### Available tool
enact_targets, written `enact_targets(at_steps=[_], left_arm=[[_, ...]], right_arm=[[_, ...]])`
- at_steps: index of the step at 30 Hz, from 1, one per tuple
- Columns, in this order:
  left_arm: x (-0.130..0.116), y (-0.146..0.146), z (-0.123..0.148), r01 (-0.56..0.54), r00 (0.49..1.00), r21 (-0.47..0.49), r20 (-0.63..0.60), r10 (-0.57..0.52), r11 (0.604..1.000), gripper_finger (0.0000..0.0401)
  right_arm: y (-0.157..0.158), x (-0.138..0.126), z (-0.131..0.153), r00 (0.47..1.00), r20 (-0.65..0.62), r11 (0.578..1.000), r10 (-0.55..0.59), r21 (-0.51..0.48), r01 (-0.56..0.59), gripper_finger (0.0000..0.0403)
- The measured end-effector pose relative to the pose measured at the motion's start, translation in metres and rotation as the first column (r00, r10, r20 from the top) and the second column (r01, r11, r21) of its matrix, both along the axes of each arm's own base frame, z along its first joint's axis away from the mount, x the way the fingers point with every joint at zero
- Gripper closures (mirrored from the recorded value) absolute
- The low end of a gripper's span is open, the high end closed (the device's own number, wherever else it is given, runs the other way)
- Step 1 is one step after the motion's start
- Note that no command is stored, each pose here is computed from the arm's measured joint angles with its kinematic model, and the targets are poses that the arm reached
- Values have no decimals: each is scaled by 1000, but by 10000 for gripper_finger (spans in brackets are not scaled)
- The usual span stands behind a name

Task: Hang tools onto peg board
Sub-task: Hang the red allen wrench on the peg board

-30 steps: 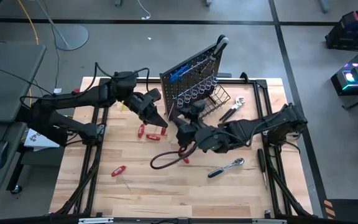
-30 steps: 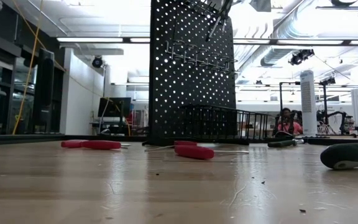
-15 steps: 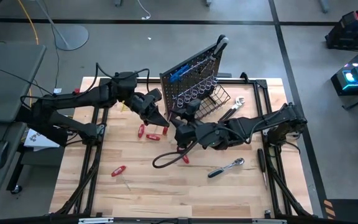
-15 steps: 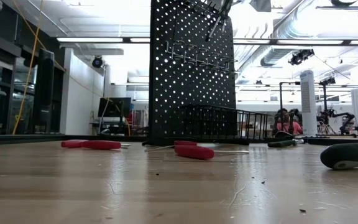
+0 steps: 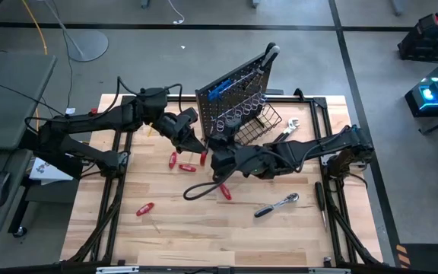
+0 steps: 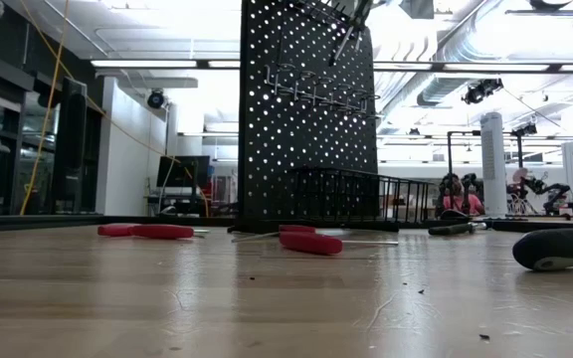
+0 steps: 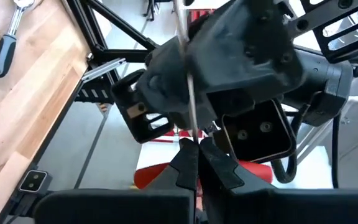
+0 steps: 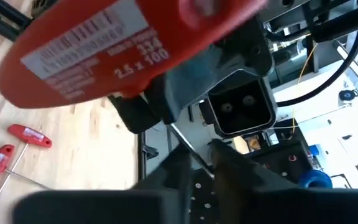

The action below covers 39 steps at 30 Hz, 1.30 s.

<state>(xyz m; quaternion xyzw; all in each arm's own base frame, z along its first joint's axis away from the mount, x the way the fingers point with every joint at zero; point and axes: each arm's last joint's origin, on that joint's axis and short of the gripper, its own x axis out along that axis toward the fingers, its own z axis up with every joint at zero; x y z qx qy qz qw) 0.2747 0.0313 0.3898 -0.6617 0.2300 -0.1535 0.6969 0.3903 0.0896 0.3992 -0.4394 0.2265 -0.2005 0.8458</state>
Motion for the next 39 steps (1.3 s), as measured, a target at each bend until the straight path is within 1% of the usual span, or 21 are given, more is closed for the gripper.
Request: enact_targets(at_steps=[2, 7, 10, 14, 16, 18, 20, 21, 23, 24, 25, 26, 27, 28, 30, 31, 32, 34, 36, 37, 39], left_arm=[[0, 1, 1, -8, 1000, -2, 9, 8, 1000, 401], [-1, 10, 1, -48, 999, 9, 16, 48, 999, 401], [-3, 20, 2, -93, 995, 45, 36, 91, 995, 400], [-12, 38, 1, -151, 988, 136, 65, 143, 979, 400], [-20, 44, 0, -176, 984, 226, 72, 164, 958, 400], [-30, 47, -3, -193, 981, 351, 68, 181, 916, 400], [-44, 44, -9, -189, 978, 501, 22, 206, 844, 400], [-50, 41, -12, -182, 972, 580, -15, 234, 794, 400], [-61, 31, -21, -161, 950, 715, -76, 304, 681, 400], [-65, 26, -27, -160, 935, 757, -90, 344, 634, 400], [-67, 21, -33, -176, 922, 781, -83, 379, 599, 400], [-68, 15, -40, -206, 913, 789, -59, 405, 579, 400], [-69, 8, -47, -244, 910, 785, -18, 415, 570, 400], [-69, 1, -56, -280, 911, 770, 25, 412, 573, 400], [-69, -13, -77, -317, 920, 735, 84, 383, 600, 400], [-69, -19, -89, -327, 920, 718, 95, 379, 614, 400], [-69, -24, -102, -329, 921, 711, 97, 376, 622, 400], [-72, -29, -121, -343, 913, 719, 105, 393, 605, 400], [-75, -28, -128, -375, 892, 750, 131, 432, 545, 400], [-76, -27, -130, -387, 878, 775, 143, 457, 500, 400], [-76, -23, -131, -392, 856, 823, 162, 491, 411, 400]], right_arm=[[0, 0, -1, 1000, -5, 1000, -2, 7, 2, 389], [1, -1, -3, 998, 27, 997, -60, 49, 59, 400], [4, -6, -3, 996, 43, 991, -78, 110, 73, 401], [2, -18, 0, 991, 68, 963, -118, 250, 97, 402], [-1, -28, 4, 987, 88, 924, -137, 369, 96, 402], [-6, -39, 6, 984, 84, 856, -155, 508, 91, 402], [-11, -48, 9, 979, 78, 759, -188, 644, 94, 402], [-15, -52, 10, 975, 76, 716, -207, 691, 98, 402], [-19, -56, 10, 964, 96, 657, -250, 748, 96, 402], [-21, -58, 9, 956, 112, 631, -272, 771, 90, 402], [-22, -58, 5, 947, 129, 602, -293, 795, 78, 402], [-24, -58, 0, 937, 147, 576, -316, 815, 66, 402], [-26, -58, -8, 929, 160, 552, -335, 832, 56, 402], [-28, -58, -17, 918, 171, 528, -357, 848, 47, 402], [-32, -57, -36, 884, 223, 467, -412, 884, -6, 402], [-34, -56, -45, 858, 267, 448, -438, 893, -49, 402], [-35, -55, -50, 832, 313, 442, -458, 892, -92, 403], [-39, -54, -54, 770, 388, 464, -506, 875, -136, 403], [-46, -53, -55, 716, 417, 506, -560, 856, -103, 403], [-50, -52, -55, 701, 418, 533, -578, 844, -64, 403], [-59, -47, -56, 673, 414, 563, -612, 826, 3, 403]])
